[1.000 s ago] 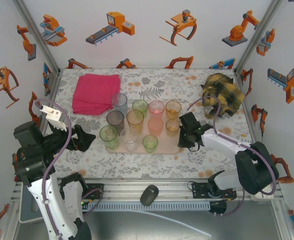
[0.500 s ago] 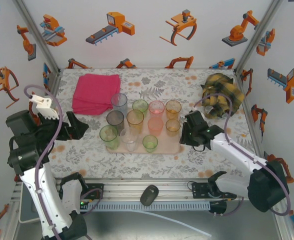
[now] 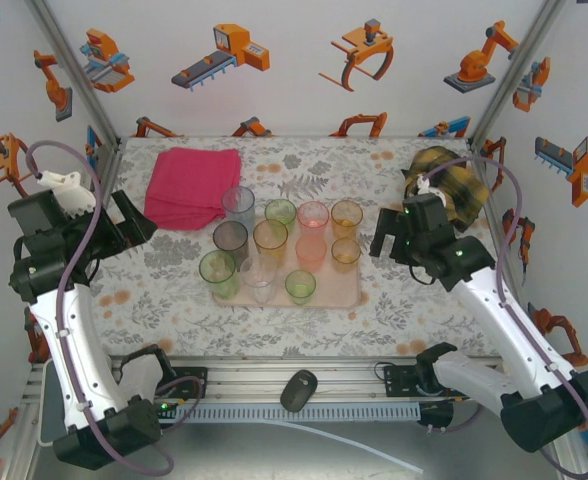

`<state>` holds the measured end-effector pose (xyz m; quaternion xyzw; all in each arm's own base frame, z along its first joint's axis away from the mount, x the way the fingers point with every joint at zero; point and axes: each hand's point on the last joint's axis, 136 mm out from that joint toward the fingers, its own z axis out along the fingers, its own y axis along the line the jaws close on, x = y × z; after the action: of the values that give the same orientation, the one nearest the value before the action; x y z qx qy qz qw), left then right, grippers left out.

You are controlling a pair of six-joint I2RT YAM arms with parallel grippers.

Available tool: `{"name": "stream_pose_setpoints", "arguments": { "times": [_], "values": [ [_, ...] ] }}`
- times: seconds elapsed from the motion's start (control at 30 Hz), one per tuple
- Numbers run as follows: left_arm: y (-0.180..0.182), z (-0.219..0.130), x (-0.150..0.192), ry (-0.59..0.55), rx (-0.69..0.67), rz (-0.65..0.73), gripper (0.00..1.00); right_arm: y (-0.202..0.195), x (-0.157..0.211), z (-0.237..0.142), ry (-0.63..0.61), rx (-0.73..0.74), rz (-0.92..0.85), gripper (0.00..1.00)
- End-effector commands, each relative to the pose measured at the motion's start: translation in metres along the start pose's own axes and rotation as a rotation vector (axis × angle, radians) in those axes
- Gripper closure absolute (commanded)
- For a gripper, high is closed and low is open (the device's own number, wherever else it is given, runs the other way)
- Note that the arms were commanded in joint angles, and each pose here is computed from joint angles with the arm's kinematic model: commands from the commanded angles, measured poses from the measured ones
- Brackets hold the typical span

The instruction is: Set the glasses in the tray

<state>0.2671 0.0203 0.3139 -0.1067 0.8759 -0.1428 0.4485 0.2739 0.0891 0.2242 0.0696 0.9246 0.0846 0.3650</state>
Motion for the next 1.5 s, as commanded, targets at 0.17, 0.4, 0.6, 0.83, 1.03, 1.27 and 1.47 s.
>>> {"name": "stream_pose_setpoints", "arguments": {
  "times": [0.17, 0.4, 0.6, 0.83, 1.03, 1.27, 1.47],
  "values": [
    [0.008, 0.020, 0.003, -0.009, 0.010, -0.064, 0.03, -0.007, -0.019, -0.019, -0.057, 0.035, -0.070, 0.01],
    [0.022, 0.048, 0.018, -0.063, 0.020, -0.077, 0.03, -0.004, -0.039, -0.028, -0.122, 0.040, -0.164, 0.00],
    [0.042, 0.073, 0.028, -0.123, -0.008, -0.079, 0.03, -0.004, -0.053, -0.026, -0.187, 0.064, -0.274, 0.00],
    [0.049, 0.120, 0.056, -0.150, 0.082, -0.054, 0.03, 0.000, -0.057, -0.015, -0.237, 0.052, -0.289, 0.00],
    [0.050, 0.154, 0.063, -0.115, 0.120, -0.025, 0.03, -0.005, -0.058, -0.012, -0.269, 0.076, -0.276, 0.00],
    [0.055, 0.180, 0.072, -0.188, 0.111, 0.034, 0.03, -0.023, -0.057, 0.007, -0.226, 0.194, -0.292, 0.00],
    [0.065, 0.192, 0.077, -0.252, 0.075, 0.088, 0.03, -0.037, -0.052, 0.024, -0.216, 0.238, -0.270, 0.01]
  ]
}}
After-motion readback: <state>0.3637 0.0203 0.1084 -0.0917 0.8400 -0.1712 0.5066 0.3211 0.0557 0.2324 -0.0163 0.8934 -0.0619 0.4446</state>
